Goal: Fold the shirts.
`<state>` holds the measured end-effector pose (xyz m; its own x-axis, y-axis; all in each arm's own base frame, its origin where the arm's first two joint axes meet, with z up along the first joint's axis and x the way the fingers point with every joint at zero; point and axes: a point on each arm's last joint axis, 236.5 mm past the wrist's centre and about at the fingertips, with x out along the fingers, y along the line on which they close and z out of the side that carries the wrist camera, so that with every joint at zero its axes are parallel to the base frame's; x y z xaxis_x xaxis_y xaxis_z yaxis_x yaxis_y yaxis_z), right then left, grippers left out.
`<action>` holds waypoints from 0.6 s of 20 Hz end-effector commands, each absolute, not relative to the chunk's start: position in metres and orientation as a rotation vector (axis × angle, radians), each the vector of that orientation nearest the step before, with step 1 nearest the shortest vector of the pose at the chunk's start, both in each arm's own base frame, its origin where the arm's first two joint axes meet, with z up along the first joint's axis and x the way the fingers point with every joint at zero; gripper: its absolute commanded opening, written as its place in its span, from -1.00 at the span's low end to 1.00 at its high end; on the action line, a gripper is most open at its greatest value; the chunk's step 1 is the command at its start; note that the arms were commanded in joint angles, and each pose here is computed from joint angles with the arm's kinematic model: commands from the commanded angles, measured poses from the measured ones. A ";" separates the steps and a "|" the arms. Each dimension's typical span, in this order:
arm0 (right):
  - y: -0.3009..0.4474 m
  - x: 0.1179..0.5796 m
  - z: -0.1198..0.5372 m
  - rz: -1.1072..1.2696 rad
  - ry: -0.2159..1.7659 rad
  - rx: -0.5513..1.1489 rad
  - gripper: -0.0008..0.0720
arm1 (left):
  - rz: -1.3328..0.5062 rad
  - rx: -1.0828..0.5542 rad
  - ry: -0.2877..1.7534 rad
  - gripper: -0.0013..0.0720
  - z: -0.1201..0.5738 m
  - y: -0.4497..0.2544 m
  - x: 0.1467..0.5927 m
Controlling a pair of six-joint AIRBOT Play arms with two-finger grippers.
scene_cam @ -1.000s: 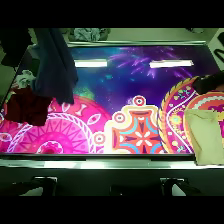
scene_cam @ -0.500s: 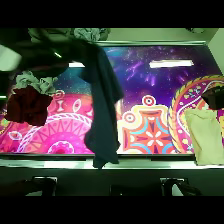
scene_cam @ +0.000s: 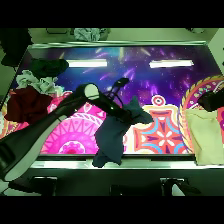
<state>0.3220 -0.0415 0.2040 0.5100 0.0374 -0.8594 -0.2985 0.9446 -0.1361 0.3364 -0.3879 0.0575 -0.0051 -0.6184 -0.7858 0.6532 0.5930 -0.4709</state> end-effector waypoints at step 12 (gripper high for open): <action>0.043 0.328 -0.007 0.663 1.364 0.144 0.95 | -0.581 -0.421 1.600 0.74 -0.075 -0.240 0.225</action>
